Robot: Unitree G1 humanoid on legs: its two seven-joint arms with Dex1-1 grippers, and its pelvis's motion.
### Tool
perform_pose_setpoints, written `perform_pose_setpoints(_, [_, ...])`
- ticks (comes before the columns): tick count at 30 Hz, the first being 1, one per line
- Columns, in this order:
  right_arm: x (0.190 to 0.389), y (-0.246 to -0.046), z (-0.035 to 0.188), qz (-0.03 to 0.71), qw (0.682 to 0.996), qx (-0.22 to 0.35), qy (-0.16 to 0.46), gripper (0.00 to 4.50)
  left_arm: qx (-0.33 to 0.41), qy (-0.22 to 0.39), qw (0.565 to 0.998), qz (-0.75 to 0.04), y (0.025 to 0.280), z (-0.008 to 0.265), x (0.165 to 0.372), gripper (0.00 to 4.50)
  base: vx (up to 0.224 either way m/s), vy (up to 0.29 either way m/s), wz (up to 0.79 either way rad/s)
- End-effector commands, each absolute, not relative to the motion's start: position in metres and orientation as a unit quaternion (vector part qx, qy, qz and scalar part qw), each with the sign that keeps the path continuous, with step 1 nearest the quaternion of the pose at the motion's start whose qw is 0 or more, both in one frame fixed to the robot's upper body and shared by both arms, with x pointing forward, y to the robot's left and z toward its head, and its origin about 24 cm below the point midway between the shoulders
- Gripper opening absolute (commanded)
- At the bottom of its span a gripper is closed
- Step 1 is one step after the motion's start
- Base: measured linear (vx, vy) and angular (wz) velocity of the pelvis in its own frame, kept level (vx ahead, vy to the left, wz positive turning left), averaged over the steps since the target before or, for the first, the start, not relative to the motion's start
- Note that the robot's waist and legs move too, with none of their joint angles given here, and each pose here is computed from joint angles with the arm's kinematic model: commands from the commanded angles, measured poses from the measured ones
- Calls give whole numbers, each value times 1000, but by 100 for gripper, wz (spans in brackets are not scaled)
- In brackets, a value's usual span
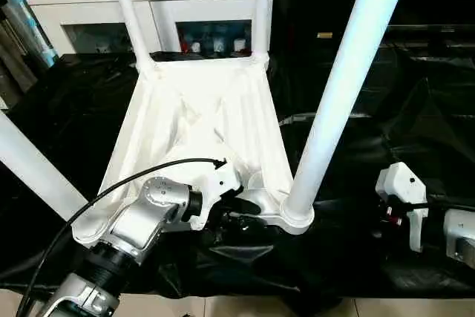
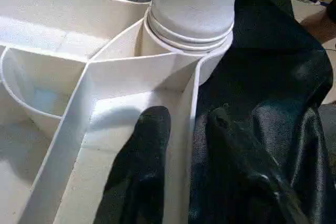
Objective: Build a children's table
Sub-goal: Rotate leg to tighten
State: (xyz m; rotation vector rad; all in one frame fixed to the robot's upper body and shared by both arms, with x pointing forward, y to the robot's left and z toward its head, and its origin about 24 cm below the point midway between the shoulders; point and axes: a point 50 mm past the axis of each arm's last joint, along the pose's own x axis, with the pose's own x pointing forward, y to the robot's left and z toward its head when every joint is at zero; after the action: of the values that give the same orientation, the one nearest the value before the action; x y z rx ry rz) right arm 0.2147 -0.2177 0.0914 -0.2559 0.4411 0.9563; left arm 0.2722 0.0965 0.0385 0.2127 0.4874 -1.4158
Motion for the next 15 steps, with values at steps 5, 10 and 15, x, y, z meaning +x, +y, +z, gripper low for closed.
perform_pose_setpoints(5, [215,-218,91,463,853,-116,210,450,105,252,713,-645,101,30,271,77,0,0,0])
perform_pose_setpoints(10, [222,-212,87,460,859,-101,203,450,112,259,717,-637,106,27,271,44,0,0,0])
perform_pose_setpoints(15, [233,-195,76,472,852,-116,195,450,100,258,739,-615,112,29,274,10,0,0,0])
